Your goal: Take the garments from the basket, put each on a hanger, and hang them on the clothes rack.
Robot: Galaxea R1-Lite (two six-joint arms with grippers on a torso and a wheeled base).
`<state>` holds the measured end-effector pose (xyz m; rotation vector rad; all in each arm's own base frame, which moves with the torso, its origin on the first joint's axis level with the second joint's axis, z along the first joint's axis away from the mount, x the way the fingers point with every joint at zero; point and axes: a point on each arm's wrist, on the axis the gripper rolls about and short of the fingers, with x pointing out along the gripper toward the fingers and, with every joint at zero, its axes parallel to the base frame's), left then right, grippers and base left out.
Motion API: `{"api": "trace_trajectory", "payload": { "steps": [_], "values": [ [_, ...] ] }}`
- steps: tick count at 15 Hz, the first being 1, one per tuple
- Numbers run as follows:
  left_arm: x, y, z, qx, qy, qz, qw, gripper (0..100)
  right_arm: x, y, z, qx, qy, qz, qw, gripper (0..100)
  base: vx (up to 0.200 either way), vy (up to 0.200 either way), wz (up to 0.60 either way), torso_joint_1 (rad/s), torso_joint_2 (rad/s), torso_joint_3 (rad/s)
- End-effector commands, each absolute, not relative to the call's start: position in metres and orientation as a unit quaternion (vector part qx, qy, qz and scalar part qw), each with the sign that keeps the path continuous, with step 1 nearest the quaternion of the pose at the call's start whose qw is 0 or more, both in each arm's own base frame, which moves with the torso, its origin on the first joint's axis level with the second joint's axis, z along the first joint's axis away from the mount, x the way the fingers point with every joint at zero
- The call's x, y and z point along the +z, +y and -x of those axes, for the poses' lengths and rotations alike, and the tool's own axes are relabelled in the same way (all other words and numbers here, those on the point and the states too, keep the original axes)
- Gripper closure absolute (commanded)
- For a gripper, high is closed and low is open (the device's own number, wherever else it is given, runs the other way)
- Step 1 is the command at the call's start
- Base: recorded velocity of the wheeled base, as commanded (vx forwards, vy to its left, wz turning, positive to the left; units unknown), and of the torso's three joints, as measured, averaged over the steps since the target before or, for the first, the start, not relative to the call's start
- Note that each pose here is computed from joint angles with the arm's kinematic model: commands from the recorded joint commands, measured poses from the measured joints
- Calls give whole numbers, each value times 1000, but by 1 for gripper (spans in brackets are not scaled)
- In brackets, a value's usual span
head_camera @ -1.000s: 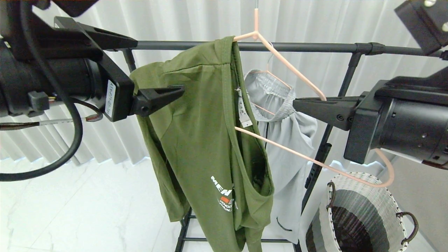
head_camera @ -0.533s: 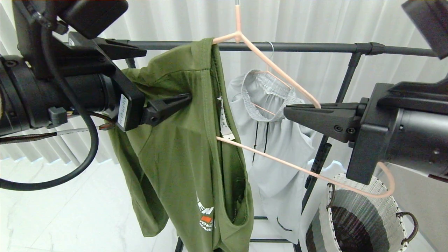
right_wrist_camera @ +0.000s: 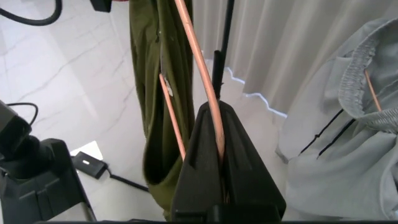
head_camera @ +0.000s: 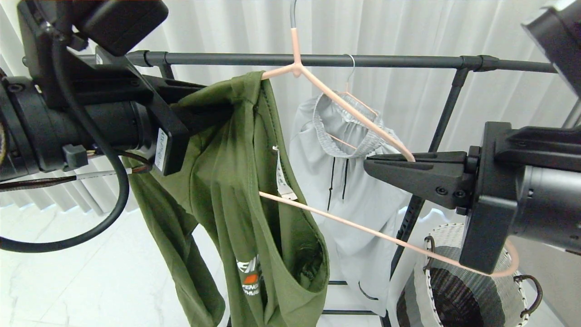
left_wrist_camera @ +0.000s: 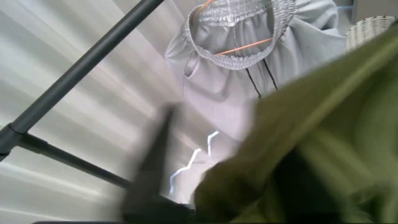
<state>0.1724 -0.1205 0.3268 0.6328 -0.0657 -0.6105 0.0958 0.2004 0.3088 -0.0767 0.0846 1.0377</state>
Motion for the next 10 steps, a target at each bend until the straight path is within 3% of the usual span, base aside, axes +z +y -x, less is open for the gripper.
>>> {"api": "trace_trajectory", "payload": {
  "steps": [1, 7, 8, 10],
  "values": [
    [325, -120, -172, -301, -30, -306, 903, 100, 309, 200, -94, 498, 40, 37, 866, 100, 0, 0, 0, 0, 0, 0],
    [323, -120, -170, -306, -31, -307, 901, 100, 309, 197, -94, 492, 47, 42, 868, 100, 0, 0, 0, 0, 0, 0],
    [323, -119, -170, -303, -30, -307, 902, 100, 309, 192, -92, 492, 53, 47, 868, 0, 0, 0, 0, 0, 0, 0],
    [323, -118, -171, -282, -25, -313, 907, 100, 309, 188, -91, 487, 55, 48, 870, 0, 0, 0, 0, 0, 0, 0]
  ]
}}
